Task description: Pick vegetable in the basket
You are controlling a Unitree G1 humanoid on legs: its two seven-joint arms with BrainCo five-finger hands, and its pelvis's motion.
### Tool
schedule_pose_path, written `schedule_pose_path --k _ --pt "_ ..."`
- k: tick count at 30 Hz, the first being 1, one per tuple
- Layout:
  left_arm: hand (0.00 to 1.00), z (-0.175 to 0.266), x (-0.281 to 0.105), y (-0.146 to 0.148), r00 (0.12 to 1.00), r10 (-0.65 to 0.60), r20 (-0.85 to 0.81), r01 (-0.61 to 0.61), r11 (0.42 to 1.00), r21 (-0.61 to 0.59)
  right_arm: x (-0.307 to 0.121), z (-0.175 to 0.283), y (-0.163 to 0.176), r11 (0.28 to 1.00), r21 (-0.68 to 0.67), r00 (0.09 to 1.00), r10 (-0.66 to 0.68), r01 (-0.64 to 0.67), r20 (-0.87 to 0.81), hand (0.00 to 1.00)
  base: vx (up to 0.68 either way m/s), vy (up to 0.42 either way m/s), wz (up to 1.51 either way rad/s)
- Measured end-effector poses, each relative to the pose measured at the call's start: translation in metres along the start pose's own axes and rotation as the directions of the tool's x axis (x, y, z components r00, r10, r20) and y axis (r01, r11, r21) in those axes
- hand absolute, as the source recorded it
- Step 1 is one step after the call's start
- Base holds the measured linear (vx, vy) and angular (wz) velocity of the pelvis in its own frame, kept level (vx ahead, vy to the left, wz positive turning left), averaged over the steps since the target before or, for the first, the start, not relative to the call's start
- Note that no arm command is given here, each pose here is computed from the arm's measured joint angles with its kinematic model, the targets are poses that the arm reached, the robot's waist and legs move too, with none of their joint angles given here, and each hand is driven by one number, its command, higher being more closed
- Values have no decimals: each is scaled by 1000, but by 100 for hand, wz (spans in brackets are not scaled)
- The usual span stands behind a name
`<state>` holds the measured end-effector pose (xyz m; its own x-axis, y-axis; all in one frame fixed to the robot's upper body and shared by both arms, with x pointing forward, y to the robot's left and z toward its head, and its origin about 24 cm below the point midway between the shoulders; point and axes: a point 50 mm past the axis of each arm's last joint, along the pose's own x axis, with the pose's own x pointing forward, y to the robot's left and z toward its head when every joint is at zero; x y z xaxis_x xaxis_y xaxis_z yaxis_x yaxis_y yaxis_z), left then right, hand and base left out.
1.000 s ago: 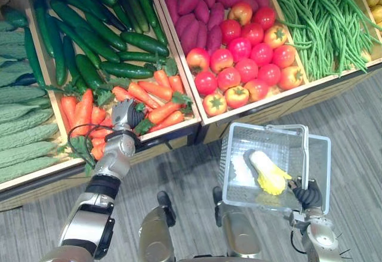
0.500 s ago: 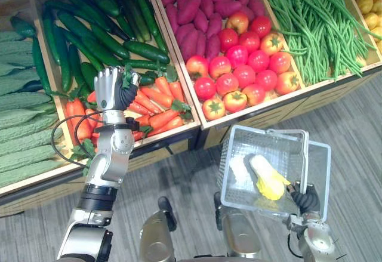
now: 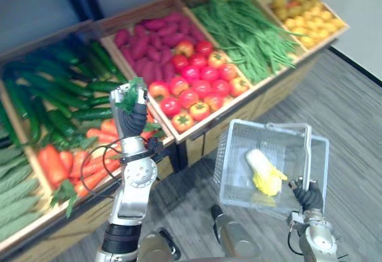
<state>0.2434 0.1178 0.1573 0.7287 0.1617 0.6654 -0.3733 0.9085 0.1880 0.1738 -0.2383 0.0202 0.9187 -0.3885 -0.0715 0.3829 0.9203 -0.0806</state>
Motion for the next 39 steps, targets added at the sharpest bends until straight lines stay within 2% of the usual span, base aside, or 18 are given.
schedule_pose_path --k 4,7,8,12,17,23,28,33,34,39 --pt "100 -6 -11 -21 994 -98 -49 94 993 -74 18 7 25 998 8 998 57 -57 38 100 36 -5 -127" --pt "100 -16 -29 -50 961 -249 -121 232 963 -137 27 8 36 995 -20 994 96 -96 47 100 157 -191 -123" --pt "100 -16 -39 -69 928 -346 -136 318 929 -189 29 8 38 992 -46 991 124 -122 44 100 221 -192 -106" --pt "100 -9 -54 -99 864 -491 -116 449 853 -267 29 7 44 982 -82 984 175 -172 39 100 253 -175 -120" --pt "100 -11 -67 -113 824 -548 -140 489 815 -312 28 14 71 960 -52 959 277 -274 63 100 167 59 -125" --pt "100 -26 -73 -114 801 -562 -208 488 813 -317 26 18 90 937 -30 934 350 -348 76 100 149 246 -133" --pt "100 -25 -66 -118 801 -569 -186 504 808 -305 18 18 105 902 31 901 428 -431 70 100 83 162 -37" --pt "100 -36 -73 -126 756 -614 -228 554 785 -278 9 14 116 854 89 859 510 -512 53 100 126 94 -12" --pt "0 -44 -79 -127 728 -634 -261 575 772 -270 4 13 117 846 114 853 520 -521 49 100 124 30 6" --pt "0 -70 -87 -118 692 -613 -382 572 788 -228 -7 19 120 810 131 821 566 -571 77 100 23 2 1"
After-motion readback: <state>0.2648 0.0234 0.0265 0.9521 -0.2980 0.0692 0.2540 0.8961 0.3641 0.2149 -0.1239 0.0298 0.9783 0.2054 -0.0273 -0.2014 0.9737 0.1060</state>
